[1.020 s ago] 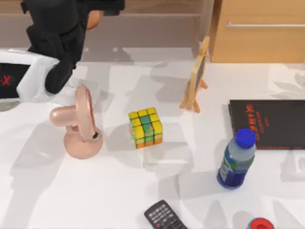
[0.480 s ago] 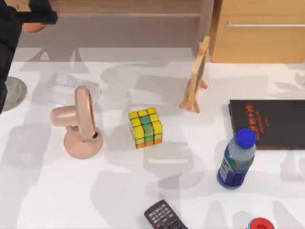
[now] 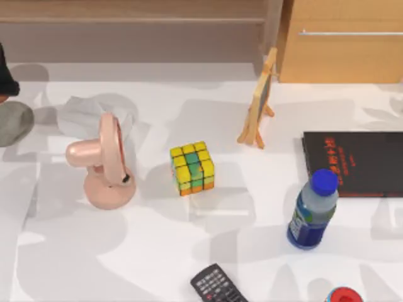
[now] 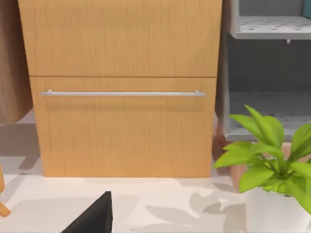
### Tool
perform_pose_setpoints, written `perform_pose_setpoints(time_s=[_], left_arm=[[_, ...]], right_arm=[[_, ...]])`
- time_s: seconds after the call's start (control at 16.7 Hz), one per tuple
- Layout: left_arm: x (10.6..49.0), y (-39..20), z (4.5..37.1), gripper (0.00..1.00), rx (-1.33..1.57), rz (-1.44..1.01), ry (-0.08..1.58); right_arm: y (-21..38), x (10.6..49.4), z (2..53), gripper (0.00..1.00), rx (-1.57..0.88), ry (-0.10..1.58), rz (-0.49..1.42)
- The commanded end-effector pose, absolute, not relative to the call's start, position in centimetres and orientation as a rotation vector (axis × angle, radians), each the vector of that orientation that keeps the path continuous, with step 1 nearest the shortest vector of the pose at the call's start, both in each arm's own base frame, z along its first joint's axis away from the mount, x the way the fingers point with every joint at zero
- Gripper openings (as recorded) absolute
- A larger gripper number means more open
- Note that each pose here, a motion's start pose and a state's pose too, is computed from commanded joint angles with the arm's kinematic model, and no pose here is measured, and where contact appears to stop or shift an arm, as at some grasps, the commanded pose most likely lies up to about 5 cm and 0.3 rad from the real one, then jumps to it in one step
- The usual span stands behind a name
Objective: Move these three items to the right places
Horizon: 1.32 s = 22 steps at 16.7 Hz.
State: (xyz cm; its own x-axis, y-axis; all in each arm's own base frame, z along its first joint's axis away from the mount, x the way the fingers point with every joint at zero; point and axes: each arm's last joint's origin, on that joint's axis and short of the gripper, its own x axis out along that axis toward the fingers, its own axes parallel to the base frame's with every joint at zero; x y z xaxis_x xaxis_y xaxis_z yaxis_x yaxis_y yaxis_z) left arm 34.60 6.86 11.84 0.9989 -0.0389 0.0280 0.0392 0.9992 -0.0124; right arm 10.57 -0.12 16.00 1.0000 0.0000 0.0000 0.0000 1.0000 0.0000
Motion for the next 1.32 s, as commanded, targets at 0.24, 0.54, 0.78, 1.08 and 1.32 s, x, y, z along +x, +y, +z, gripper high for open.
perform_pose_setpoints(time_s=[0.24, 0.54, 0.78, 1.08, 1.32], left_arm=[[34.5, 7.4, 10.9, 0.00, -0.007, -0.029, -0.003], [34.7, 7.3, 10.6, 0.00, -0.004, -0.032, -0.012], [34.6, 7.4, 8.8, 0.00, -0.005, -0.031, -0.006], [34.5, 7.4, 7.9, 0.00, -0.007, -0.029, -0.003], [34.5, 7.4, 7.9, 0.15, -0.007, -0.029, -0.003]], right_arm=[[-0.1, 10.6, 16.0, 1.00, 0.000, 0.000, 0.000], [-0.1, 10.6, 16.0, 1.00, 0.000, 0.000, 0.000], [-0.1, 10.6, 16.0, 1.00, 0.000, 0.000, 0.000], [-0.1, 10.6, 16.0, 1.00, 0.000, 0.000, 0.000], [-0.1, 10.6, 16.0, 1.00, 0.000, 0.000, 0.000]])
